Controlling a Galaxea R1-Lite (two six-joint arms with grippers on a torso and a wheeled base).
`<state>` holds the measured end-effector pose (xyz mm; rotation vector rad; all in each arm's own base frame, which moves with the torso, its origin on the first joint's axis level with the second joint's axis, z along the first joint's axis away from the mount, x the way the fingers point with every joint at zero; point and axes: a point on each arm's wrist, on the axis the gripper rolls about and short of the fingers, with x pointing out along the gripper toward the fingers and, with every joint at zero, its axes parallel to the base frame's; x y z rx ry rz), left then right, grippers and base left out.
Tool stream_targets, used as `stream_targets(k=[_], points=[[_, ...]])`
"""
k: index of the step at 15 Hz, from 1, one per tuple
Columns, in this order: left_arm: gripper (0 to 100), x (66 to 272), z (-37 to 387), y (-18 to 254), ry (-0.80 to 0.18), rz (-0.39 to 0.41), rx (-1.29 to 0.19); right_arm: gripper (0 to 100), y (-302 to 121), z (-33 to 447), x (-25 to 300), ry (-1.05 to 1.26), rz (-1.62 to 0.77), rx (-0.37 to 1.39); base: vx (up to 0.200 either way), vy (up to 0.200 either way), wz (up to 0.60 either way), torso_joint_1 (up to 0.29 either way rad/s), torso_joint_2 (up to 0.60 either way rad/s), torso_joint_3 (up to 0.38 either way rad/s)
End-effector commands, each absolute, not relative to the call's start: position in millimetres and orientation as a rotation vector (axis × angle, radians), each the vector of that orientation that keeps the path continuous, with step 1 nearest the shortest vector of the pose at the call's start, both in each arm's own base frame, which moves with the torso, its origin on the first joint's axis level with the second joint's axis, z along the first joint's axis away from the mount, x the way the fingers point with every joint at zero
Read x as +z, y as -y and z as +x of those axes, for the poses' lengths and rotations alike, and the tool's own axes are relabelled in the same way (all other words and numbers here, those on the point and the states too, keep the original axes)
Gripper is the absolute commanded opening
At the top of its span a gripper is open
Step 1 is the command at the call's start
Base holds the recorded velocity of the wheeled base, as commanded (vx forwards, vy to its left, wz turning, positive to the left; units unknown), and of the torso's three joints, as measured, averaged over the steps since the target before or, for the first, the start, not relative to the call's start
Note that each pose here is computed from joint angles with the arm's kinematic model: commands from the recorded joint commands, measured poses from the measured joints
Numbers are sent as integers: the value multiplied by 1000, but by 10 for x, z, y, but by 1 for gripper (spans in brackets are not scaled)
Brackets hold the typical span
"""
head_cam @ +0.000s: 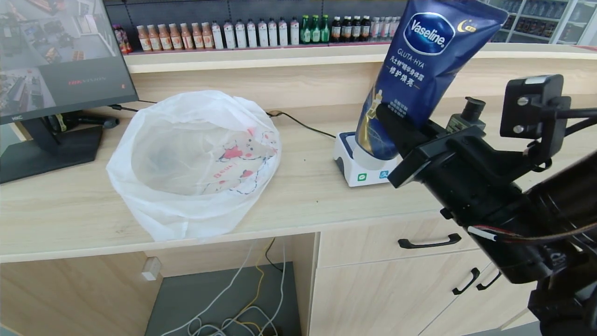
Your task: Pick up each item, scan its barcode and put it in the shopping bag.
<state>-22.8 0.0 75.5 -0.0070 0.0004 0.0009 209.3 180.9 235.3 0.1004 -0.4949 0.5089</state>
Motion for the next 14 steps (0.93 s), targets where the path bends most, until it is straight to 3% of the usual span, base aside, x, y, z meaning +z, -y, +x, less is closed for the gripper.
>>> stream_targets(k=[1, 14], points=[[100, 755, -228, 0, 0, -8, 2, 0, -1844, 2116, 2269, 460, 98, 491, 0, 0, 0, 0, 0, 0], [100, 755, -228, 0, 0, -6, 0, 0, -1845, 2005, 2240, 440, 121, 523, 0, 200, 0, 3, 3, 3]])
